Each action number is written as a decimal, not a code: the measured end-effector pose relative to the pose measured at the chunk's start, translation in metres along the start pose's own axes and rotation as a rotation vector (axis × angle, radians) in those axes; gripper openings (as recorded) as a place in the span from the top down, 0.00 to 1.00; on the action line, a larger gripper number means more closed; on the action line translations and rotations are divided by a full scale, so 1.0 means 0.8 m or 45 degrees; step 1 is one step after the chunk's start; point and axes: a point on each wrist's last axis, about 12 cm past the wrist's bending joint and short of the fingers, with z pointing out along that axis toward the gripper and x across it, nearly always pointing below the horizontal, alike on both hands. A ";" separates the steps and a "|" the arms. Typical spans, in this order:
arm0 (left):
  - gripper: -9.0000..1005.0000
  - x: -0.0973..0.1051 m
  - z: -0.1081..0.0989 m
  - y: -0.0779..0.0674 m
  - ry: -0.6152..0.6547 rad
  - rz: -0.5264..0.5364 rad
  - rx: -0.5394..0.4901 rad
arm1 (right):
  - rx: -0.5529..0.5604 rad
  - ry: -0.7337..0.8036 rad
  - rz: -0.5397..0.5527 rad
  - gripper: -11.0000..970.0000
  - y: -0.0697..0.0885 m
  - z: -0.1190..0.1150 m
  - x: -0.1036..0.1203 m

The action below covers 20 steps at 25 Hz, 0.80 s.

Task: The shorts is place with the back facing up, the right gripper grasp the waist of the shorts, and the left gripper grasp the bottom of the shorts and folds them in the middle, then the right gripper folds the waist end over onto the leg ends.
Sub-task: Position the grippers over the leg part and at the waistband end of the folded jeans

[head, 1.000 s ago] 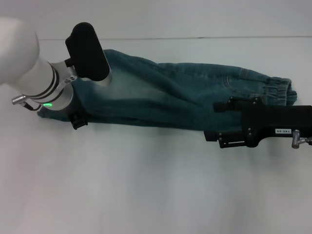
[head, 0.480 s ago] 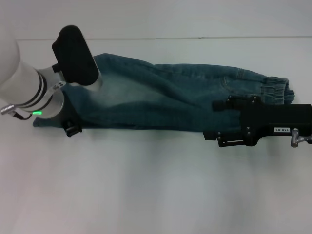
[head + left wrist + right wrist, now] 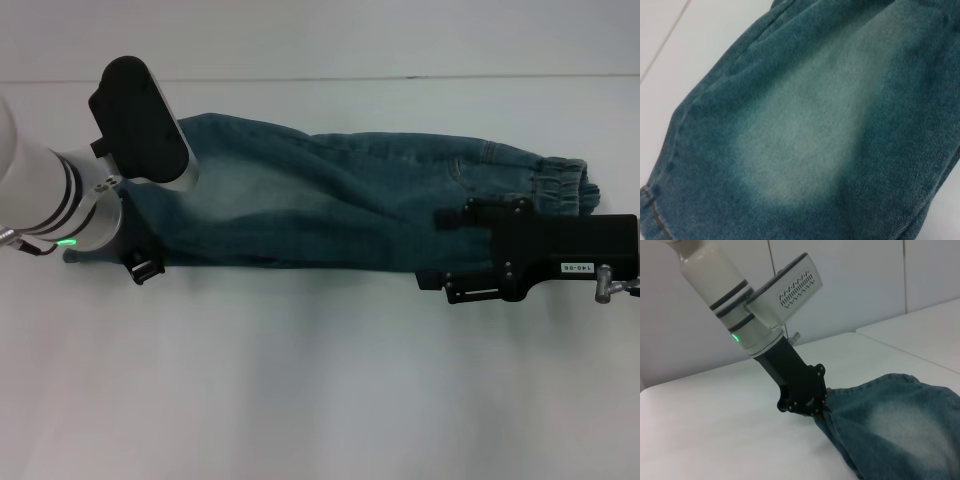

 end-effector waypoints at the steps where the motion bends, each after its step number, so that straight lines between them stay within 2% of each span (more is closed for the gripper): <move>1: 0.94 0.000 0.000 0.000 0.001 -0.001 0.002 | 0.001 0.000 0.001 0.05 0.000 0.000 0.000; 7: 0.92 0.007 0.006 -0.008 0.044 -0.021 0.058 | 0.002 0.000 0.007 0.05 0.000 -0.001 0.001; 15: 0.89 0.013 -0.003 -0.004 0.023 -0.119 0.045 | 0.008 -0.004 0.024 0.05 0.001 -0.004 0.002; 20: 0.68 0.011 -0.011 -0.005 0.000 -0.135 0.049 | 0.006 -0.006 0.037 0.05 0.003 -0.007 0.005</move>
